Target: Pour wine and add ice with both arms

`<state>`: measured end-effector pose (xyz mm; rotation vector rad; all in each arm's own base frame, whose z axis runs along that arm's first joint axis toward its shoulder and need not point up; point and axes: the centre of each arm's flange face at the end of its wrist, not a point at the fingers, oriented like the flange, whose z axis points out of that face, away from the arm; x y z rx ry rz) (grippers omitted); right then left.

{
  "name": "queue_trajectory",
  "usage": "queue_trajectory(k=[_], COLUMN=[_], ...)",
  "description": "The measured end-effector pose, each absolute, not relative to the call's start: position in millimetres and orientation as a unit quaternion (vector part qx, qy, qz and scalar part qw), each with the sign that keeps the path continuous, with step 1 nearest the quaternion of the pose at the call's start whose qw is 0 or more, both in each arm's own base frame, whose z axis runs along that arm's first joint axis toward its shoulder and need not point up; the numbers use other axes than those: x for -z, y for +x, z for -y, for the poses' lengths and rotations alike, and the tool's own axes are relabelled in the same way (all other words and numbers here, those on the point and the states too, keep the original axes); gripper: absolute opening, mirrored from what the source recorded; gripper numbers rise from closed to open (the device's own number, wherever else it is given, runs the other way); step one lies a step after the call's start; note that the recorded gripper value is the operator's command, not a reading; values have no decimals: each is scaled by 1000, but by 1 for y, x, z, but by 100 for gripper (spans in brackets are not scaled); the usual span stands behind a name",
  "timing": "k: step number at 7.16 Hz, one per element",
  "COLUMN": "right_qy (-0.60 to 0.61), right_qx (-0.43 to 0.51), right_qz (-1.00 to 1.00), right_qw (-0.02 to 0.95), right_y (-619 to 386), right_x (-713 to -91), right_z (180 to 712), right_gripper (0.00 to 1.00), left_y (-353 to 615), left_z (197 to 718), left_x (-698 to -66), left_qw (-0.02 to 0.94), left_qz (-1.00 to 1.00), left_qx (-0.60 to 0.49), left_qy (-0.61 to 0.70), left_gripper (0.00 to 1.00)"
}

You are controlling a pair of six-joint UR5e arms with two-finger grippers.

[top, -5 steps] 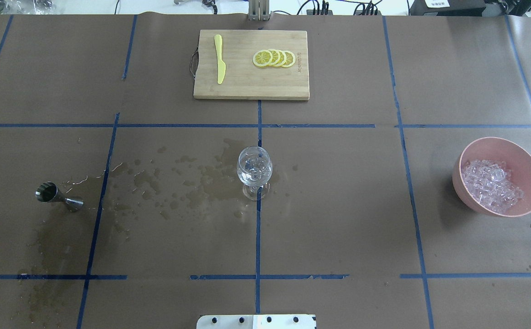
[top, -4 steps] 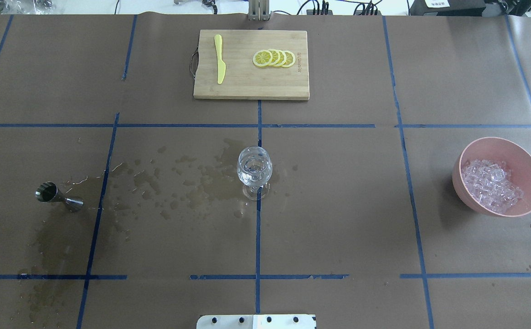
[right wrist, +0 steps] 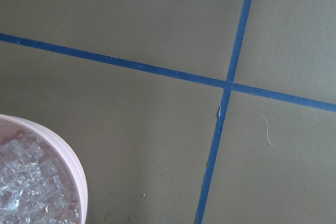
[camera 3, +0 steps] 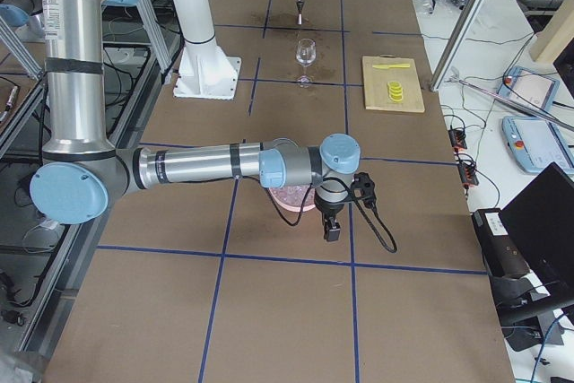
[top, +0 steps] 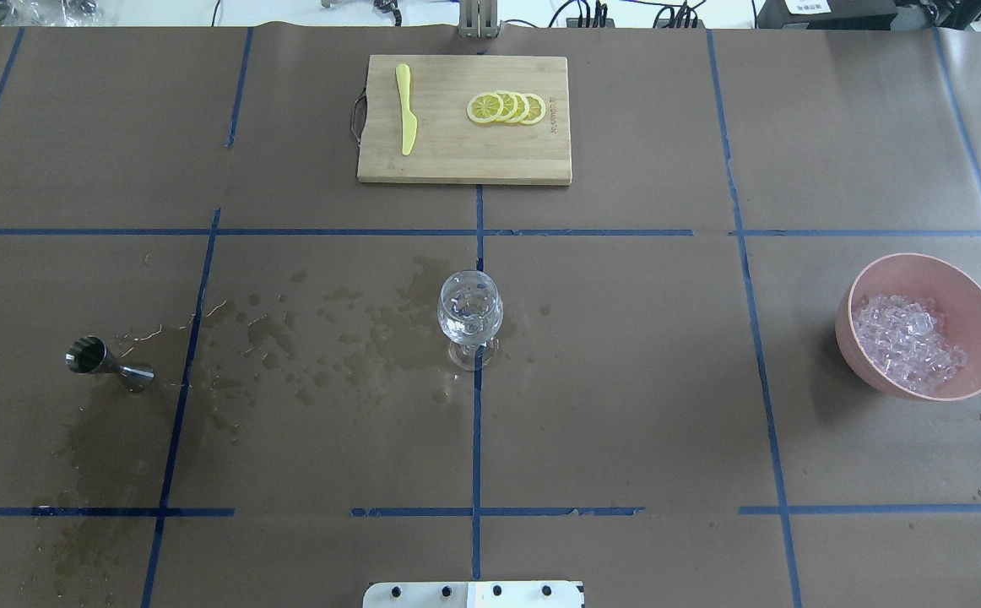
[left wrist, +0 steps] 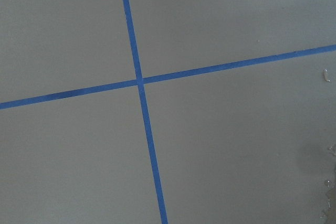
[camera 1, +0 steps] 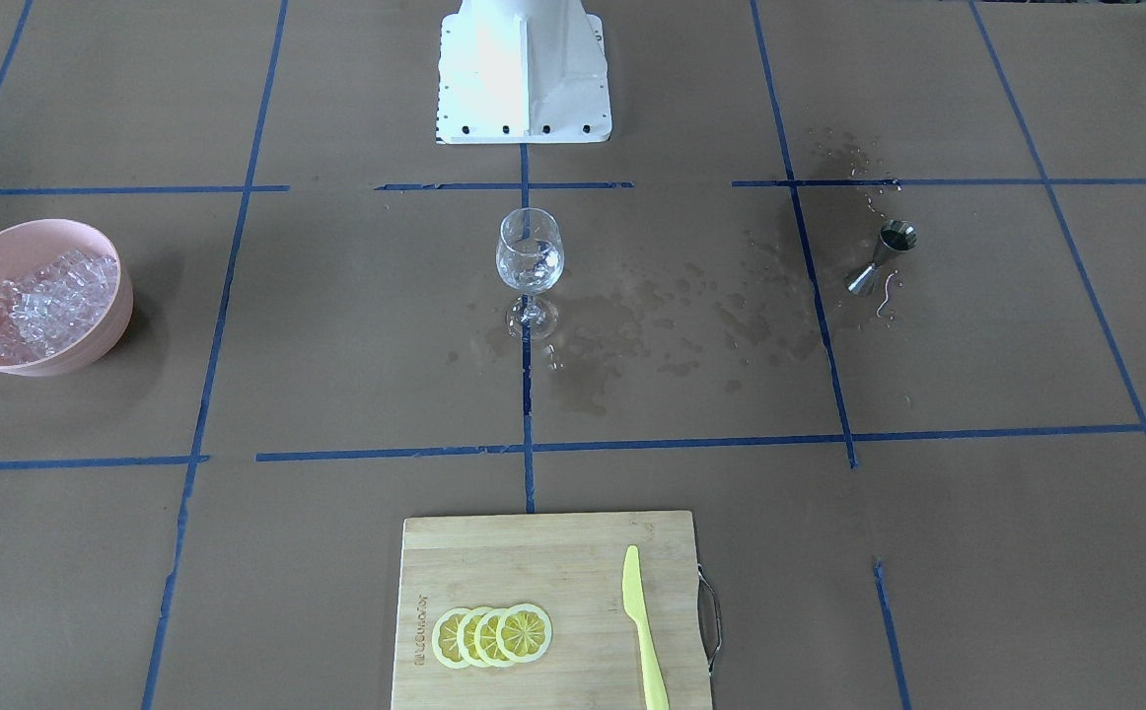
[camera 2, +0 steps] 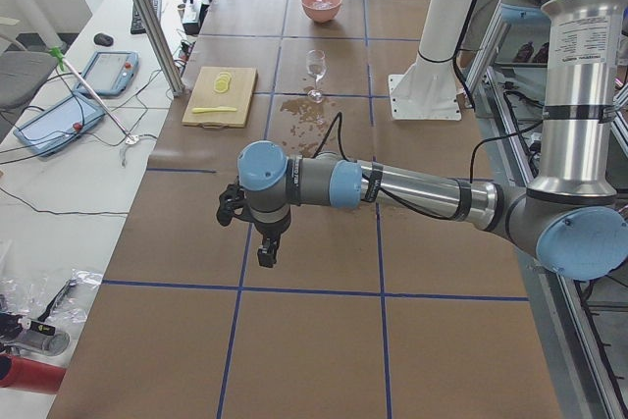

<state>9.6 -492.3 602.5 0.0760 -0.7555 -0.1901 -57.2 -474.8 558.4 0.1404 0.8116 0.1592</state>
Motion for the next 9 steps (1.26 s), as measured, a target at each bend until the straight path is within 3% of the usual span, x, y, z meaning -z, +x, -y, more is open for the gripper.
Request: queue_trajectory(k=[6, 9], right_qy=[49, 62], right_qx=[108, 116], right_qz=[402, 415], right_qw=[908, 900], right_y=[-4, -5], right_x=[-603, -603], right_z=[486, 481], right_gripper=[100, 100], left_y=[-52, -43], left_z=[482, 486], left_x=[-547, -498], left_qw=[908, 885], left_qz=[-393, -413], left_qx=[-97, -119], left_qy=[106, 179], left_gripper=[100, 99])
